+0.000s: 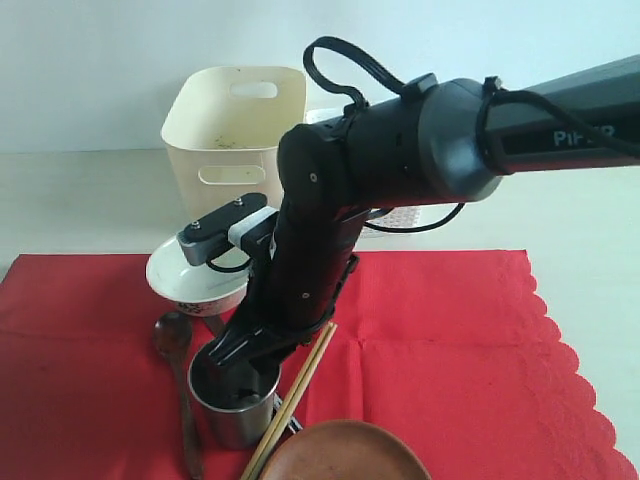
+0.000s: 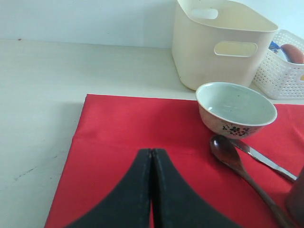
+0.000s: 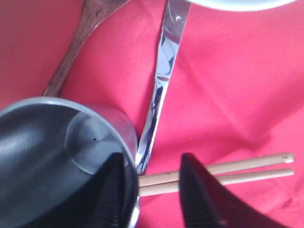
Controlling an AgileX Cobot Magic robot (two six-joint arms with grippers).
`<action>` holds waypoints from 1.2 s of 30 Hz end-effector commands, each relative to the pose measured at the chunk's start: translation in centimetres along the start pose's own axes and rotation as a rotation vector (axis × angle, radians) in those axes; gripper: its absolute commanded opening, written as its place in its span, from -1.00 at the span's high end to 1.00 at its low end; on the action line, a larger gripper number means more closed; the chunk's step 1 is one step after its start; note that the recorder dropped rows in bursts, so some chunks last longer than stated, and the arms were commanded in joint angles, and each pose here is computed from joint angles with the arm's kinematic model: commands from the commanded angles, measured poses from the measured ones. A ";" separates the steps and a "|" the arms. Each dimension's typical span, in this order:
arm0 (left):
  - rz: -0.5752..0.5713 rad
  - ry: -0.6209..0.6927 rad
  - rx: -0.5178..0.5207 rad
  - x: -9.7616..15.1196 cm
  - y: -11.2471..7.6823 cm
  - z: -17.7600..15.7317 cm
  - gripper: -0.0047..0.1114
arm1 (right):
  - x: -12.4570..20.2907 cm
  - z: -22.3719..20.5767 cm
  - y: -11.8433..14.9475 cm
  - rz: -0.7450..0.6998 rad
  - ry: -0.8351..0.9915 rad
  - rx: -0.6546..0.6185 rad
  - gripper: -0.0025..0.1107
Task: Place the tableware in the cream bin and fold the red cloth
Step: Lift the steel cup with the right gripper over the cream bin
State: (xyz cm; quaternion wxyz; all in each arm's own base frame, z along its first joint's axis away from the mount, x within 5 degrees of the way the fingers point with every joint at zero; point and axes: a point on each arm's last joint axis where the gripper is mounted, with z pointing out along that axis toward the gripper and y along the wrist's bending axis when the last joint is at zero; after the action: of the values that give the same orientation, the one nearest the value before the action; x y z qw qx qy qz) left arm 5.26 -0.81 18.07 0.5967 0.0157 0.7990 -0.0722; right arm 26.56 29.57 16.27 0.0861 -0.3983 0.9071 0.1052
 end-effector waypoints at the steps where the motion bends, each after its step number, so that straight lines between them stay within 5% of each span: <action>1: -0.009 -0.012 -0.002 0.0 0.0 0.0 0.92 | -0.1 0.1 0.2 0.004 0.003 -0.005 0.74; 4: -0.009 -0.012 -0.002 0.0 0.0 0.0 0.92 | -0.2 -0.1 0.2 0.008 -0.011 -0.004 0.96; 12: -0.009 -0.012 -0.002 0.0 0.0 0.0 0.92 | -0.7 -5.0 0.7 0.035 -0.144 -0.002 0.96; 20: -0.009 -0.012 -0.002 0.0 0.0 0.0 0.92 | -1.4 -13.1 1.4 0.018 -0.487 0.011 0.96; 36: -0.009 -0.012 -0.002 0.0 0.0 0.0 0.92 | -4.1 -16.4 -5.7 0.153 -0.953 0.162 0.96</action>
State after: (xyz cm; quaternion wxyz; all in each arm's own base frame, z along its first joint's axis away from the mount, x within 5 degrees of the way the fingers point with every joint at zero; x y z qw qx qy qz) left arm 5.26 -0.81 18.07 0.5967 0.0157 0.7990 -0.0722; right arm 31.00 25.02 31.76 0.4692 -0.2506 0.8200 0.2113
